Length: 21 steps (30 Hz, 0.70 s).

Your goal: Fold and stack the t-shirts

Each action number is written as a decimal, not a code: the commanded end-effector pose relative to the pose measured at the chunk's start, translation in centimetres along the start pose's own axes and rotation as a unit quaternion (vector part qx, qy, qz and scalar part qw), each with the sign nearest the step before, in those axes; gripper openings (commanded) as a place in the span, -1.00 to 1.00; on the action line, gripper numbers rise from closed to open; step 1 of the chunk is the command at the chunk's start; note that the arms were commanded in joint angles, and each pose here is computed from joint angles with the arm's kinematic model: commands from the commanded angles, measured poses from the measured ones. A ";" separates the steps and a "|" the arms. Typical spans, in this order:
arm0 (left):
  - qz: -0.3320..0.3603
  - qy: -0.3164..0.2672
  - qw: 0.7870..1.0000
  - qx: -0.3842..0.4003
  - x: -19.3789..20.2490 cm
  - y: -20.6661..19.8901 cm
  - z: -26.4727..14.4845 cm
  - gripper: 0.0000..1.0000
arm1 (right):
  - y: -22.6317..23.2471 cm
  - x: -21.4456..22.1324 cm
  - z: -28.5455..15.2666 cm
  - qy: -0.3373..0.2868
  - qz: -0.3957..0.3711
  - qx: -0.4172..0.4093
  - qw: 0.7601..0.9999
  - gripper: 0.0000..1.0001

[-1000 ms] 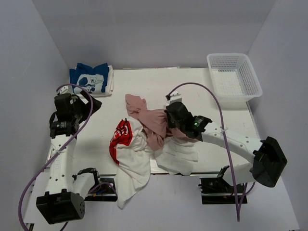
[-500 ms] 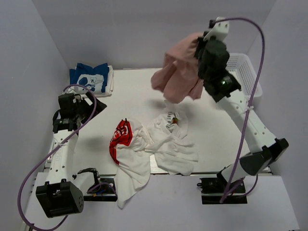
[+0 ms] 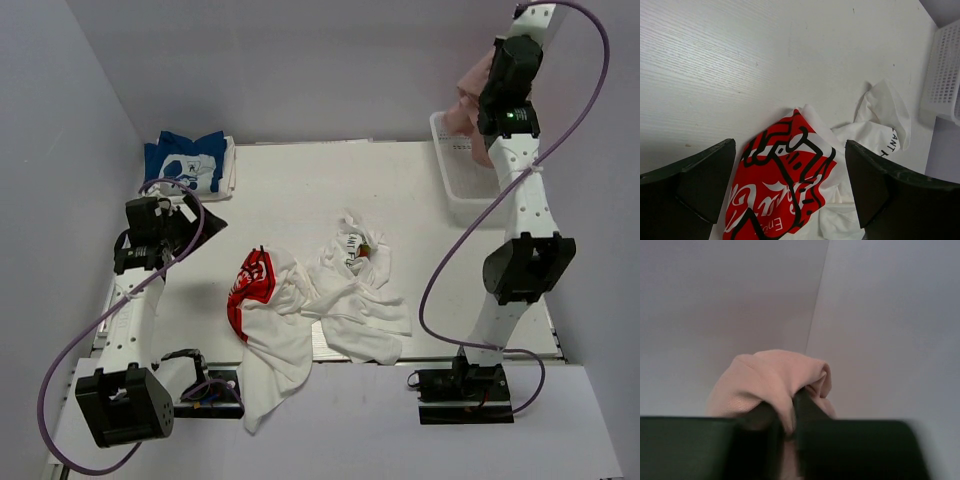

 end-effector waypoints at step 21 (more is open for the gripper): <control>-0.009 0.031 0.998 0.063 1.3 -1.4 0.0 1.00 | 14.7 15.7 -24.7 0.216 0.087 -0.519 0.822 0.81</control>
Point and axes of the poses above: each gripper's point midway between its finger pads, its own z axis out along the fingers, its own y axis along the line the jaws close on, x = y × z, the point moved 3 cm from there along -z, back along the fingers, and after that the axes turned 6 degrees about -z, right-handed, at the moved point
